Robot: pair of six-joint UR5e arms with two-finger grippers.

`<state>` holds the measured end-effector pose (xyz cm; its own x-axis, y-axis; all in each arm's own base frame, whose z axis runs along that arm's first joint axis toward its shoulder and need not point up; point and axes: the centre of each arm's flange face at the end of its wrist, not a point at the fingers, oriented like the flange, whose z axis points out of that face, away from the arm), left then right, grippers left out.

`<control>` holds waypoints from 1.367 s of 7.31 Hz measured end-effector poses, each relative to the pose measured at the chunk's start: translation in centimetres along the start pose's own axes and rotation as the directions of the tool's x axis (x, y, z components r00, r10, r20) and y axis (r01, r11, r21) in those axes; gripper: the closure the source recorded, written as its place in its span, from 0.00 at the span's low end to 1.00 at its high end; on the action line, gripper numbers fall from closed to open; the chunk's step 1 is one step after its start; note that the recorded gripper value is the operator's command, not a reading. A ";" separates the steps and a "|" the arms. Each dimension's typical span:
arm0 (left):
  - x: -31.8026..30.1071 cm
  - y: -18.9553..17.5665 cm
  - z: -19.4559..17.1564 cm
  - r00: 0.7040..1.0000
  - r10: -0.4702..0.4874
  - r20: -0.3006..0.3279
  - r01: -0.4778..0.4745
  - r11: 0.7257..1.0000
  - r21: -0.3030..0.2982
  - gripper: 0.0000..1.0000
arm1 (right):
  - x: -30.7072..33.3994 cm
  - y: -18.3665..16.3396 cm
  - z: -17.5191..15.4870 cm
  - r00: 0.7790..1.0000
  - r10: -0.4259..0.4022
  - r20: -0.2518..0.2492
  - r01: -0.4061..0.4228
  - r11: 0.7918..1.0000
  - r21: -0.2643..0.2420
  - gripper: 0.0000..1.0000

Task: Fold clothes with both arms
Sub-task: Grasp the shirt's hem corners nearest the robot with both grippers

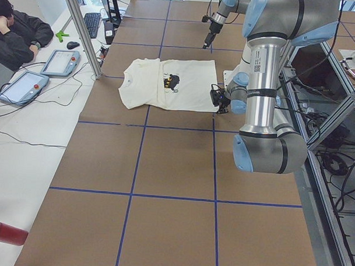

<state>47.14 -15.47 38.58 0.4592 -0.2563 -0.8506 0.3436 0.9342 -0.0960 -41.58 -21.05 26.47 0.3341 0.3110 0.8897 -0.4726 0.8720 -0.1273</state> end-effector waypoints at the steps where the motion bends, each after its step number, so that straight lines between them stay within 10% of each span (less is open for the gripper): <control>1: 0.0 0.1 0.0 1.000 0.002 0.003 -0.002 1.000 0.000 0.55 | 0.0 0.0 0.0 1.000 0.000 -0.001 0.000 1.000 0.000 0.00; 6: 0.1 0.3 0.1 1.000 0.003 0.002 -0.003 1.000 -0.004 0.97 | 0.1 0.0 0.1 1.000 -0.001 -0.002 0.001 1.000 0.001 0.00; 10: 0.4 0.2 -0.4 1.000 0.001 -0.006 -0.001 1.000 -0.004 1.00 | 0.4 0.1 0.6 1.000 -0.005 -0.018 0.005 1.000 0.005 0.02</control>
<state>47.07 -15.32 38.05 0.4545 -0.2540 -0.8538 0.3403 0.9353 -0.0971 -41.95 -21.09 27.09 0.3511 0.3131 0.8824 -0.4745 0.8720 -0.1206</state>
